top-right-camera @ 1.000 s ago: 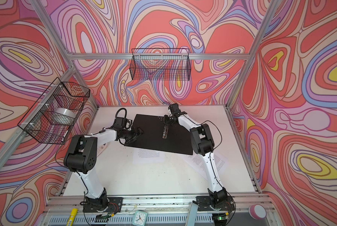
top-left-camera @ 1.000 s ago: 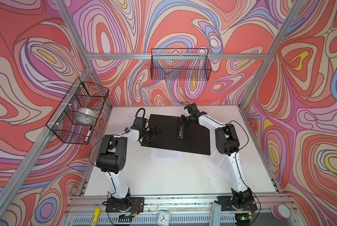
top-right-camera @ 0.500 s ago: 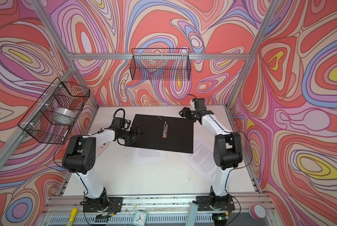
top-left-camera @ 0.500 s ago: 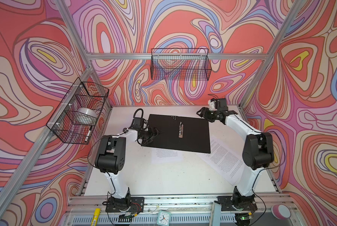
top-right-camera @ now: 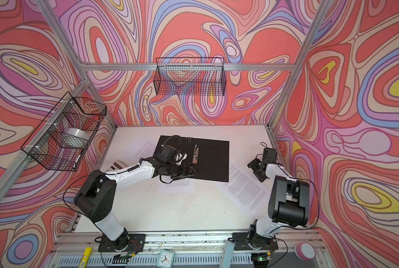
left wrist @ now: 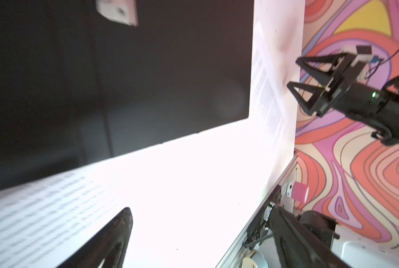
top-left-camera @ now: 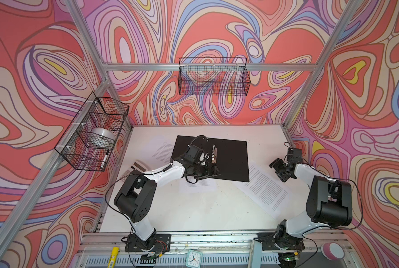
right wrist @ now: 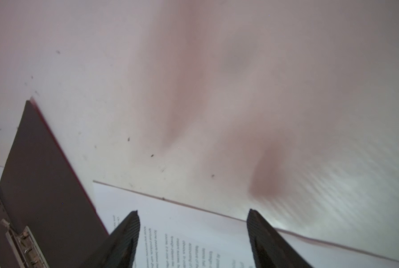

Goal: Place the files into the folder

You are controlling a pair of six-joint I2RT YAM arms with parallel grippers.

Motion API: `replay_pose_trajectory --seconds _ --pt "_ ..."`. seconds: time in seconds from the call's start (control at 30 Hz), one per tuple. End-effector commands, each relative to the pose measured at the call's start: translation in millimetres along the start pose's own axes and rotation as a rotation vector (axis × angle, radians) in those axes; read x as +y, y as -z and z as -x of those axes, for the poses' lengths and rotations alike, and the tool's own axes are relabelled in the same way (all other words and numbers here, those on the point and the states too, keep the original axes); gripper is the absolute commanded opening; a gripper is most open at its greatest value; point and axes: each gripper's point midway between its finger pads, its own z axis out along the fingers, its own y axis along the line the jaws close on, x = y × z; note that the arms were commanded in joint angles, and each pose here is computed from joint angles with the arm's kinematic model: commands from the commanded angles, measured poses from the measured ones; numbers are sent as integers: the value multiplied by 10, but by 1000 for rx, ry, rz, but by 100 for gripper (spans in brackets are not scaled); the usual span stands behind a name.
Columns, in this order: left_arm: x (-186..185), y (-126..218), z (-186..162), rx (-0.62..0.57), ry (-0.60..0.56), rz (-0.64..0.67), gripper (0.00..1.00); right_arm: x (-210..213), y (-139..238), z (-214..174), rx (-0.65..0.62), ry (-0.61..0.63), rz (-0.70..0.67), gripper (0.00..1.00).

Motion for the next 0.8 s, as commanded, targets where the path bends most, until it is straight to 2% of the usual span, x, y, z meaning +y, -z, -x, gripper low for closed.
replay_pose_trajectory --seconds 0.0,0.13,0.23,0.57,0.77 --pt "-118 -164 -95 38 6 4 94 -209 48 92 -38 -74 -48 77" --pt "-219 -465 -251 108 -11 -5 93 -401 65 42 -33 -96 -120 78" --pt "-234 -633 -239 125 1 -12 93 -474 48 -71 4 -100 -135 78" --pt "-156 -1015 12 120 23 15 93 -504 -83 -499 156 -122 -69 77" --pt "106 -1086 355 47 77 69 93 -410 -115 -652 225 -130 2 76"
